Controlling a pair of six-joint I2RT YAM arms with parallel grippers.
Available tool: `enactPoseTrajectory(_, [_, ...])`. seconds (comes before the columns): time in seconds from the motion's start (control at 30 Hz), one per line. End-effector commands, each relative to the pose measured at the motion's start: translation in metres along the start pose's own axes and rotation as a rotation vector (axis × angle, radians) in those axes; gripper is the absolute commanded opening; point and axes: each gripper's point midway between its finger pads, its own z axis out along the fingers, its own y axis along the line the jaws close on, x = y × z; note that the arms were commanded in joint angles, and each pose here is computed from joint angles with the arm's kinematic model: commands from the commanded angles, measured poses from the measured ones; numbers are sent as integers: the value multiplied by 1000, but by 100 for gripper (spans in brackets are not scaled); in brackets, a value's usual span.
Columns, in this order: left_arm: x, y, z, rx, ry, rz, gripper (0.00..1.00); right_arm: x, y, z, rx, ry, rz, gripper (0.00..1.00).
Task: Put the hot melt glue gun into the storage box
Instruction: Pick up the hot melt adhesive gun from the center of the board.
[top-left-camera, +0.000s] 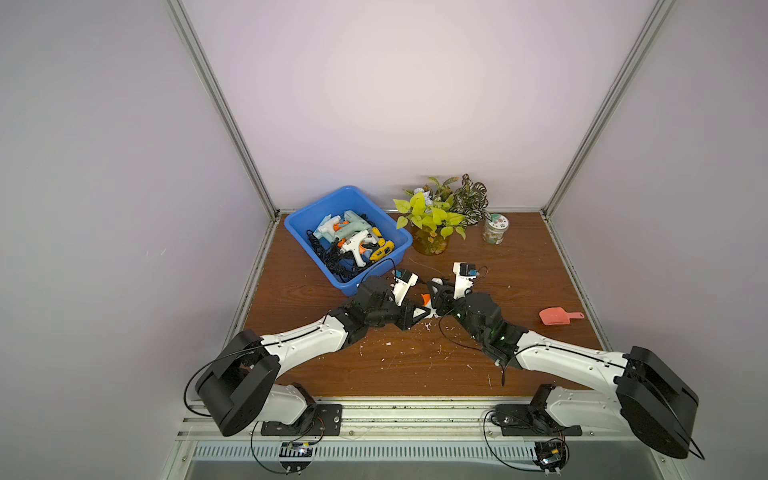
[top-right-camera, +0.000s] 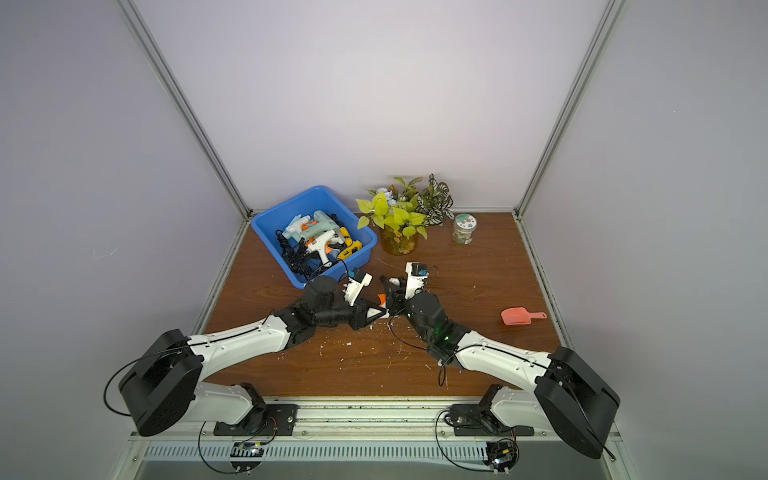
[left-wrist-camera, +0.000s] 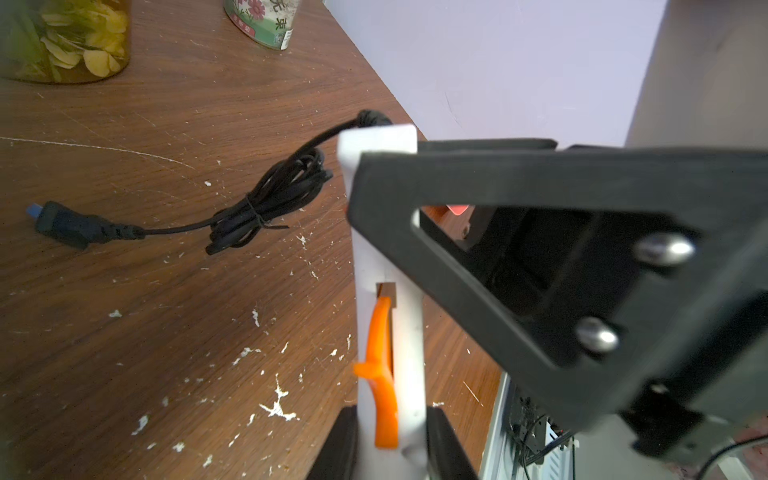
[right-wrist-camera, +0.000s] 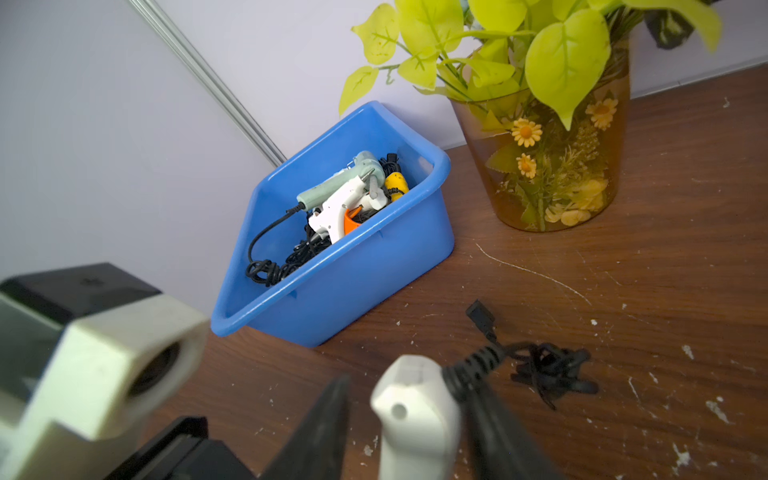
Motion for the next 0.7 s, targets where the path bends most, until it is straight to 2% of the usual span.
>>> enactPoseTrajectory(0.0, [-11, -7, -8, -15, -37, 26, 0, -34, 6, -11, 1, -111, 9, 73])
enactPoseTrajectory(0.1, [-19, -5, -18, -51, -66, 27, 0, -46, 2, -20, 29, -142, -10, 85])
enactPoseTrajectory(0.33, [-44, 4, -56, -98, -190, -18, 0, -81, -10, -52, 100, -240, -29, 99])
enactPoseTrajectory(0.5, [-73, 0, -89, -198, -287, 21, 0, -99, -20, -75, 146, -303, -38, 100])
enactPoseTrajectory(0.67, [-124, -15, -133, -319, -417, 80, 0, -110, -25, -89, 161, -345, -38, 100])
